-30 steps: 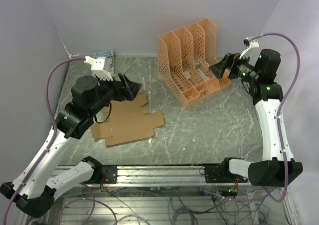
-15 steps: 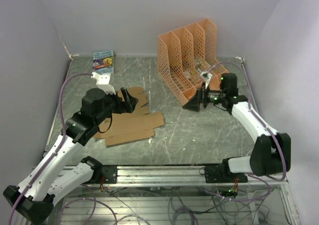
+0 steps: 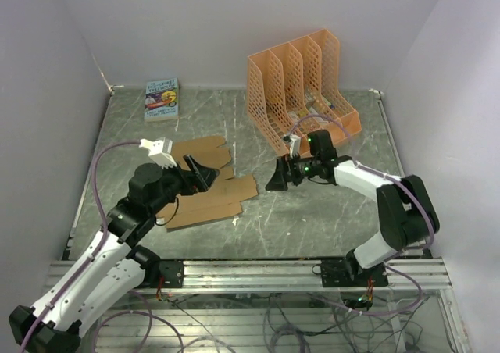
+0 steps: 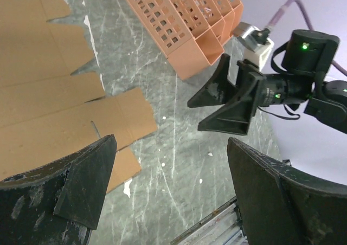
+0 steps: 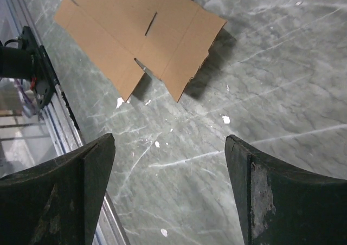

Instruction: Fold the paper box

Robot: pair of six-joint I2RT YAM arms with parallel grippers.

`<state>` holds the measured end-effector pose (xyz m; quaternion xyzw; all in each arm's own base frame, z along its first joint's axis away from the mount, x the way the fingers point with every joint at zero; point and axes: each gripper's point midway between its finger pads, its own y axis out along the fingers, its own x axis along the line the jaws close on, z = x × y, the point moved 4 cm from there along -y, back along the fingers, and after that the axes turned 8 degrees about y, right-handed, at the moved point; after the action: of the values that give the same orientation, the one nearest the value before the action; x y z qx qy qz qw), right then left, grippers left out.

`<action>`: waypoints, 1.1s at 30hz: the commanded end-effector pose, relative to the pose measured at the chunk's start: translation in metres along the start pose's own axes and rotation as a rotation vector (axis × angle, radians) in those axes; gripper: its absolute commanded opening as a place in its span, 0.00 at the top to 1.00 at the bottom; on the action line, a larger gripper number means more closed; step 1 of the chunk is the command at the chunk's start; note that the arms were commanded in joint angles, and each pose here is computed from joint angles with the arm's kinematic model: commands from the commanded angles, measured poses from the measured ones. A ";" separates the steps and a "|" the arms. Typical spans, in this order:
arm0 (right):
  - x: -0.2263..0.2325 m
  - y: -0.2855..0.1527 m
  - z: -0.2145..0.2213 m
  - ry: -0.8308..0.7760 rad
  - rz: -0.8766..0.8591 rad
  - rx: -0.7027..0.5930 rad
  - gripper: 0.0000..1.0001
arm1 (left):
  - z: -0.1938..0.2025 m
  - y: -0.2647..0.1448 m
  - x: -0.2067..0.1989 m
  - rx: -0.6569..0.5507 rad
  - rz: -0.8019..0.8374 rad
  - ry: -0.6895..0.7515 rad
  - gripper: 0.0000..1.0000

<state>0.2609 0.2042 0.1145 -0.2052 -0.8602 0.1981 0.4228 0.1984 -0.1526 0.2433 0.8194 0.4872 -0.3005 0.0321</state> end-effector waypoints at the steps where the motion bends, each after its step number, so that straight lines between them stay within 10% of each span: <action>1: -0.005 0.028 0.002 0.108 -0.010 0.012 0.20 | -0.004 -0.002 -0.005 -0.044 0.039 -0.057 0.05; 11: -0.018 0.090 0.008 0.314 -0.013 0.124 0.49 | -0.002 -0.013 -0.003 -0.058 0.030 -0.081 0.05; 17: -0.026 0.099 0.005 0.313 -0.004 0.149 1.00 | 0.000 -0.012 -0.002 -0.053 0.029 -0.084 0.05; 33: -0.074 -0.083 -0.023 -0.322 0.103 0.205 1.00 | -0.013 0.023 -0.003 -0.092 0.068 0.147 0.05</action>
<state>0.3283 0.1224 0.1014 -0.2150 -0.8484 0.2932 0.3847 0.2037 -0.1582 0.2325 0.8321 0.4748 -0.2843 0.0368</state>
